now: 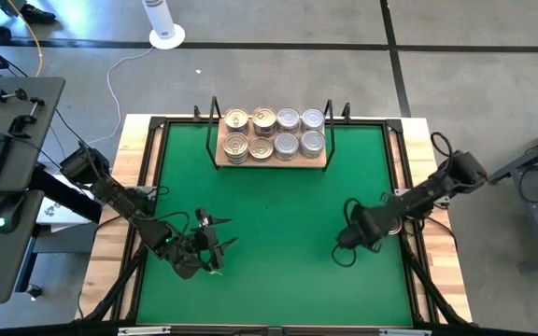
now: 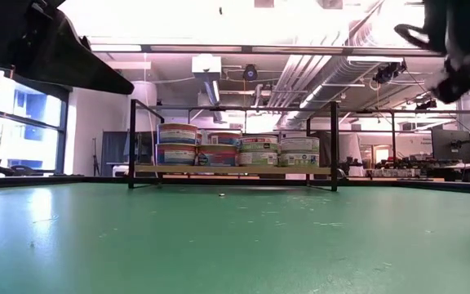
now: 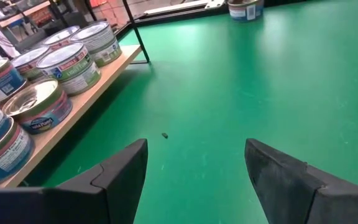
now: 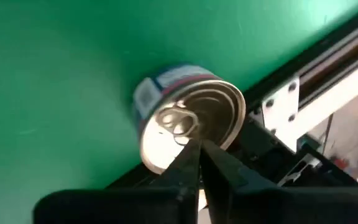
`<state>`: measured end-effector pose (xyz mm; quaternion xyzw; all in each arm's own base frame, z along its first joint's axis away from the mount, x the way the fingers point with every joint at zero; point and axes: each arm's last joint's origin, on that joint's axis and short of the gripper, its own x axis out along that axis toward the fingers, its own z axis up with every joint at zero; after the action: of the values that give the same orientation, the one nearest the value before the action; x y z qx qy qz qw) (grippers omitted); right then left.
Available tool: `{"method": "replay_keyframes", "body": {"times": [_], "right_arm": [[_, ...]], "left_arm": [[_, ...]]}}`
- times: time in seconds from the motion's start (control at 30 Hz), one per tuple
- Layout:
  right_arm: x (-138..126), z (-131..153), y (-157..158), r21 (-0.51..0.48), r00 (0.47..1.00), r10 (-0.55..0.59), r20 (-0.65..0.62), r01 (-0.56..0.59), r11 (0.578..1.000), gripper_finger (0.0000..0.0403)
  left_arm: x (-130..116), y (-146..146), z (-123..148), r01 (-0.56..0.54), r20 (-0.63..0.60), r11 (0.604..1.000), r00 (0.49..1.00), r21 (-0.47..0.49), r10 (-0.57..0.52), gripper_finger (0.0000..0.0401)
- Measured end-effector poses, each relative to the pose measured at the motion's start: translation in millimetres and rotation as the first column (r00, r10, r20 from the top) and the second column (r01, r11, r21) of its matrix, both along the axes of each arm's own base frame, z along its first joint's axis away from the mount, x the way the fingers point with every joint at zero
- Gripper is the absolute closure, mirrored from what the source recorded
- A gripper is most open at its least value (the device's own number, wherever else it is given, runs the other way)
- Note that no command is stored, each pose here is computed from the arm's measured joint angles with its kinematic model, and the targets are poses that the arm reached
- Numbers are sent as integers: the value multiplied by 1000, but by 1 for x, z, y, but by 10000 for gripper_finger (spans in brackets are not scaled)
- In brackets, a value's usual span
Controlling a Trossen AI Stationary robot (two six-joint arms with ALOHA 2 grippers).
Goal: Stack canned seafood by type on shelf
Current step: Stack the blue/pink tuna can on top of the other blue/pink tuna can
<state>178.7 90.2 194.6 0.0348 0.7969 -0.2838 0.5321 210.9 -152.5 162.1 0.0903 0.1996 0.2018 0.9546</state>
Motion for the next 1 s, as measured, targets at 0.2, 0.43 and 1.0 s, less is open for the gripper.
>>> {"method": "replay_keyframes", "body": {"times": [0.2,0.43,1.0], "right_arm": [[-10,-26,-16,68,994,-100,-48,103,992,399],[4,-32,-11,165,993,-77,89,62,984,401],[113,60,61,-145,182,286,941,-547,825,402]], "left_arm": [[1,-1,1,-2,17,1000,1000,-17,3,147],[1,-2,3,3,34,1000,999,-29,-2,147],[1,-3,2,26,21,999,999,-43,-25,147]]}}
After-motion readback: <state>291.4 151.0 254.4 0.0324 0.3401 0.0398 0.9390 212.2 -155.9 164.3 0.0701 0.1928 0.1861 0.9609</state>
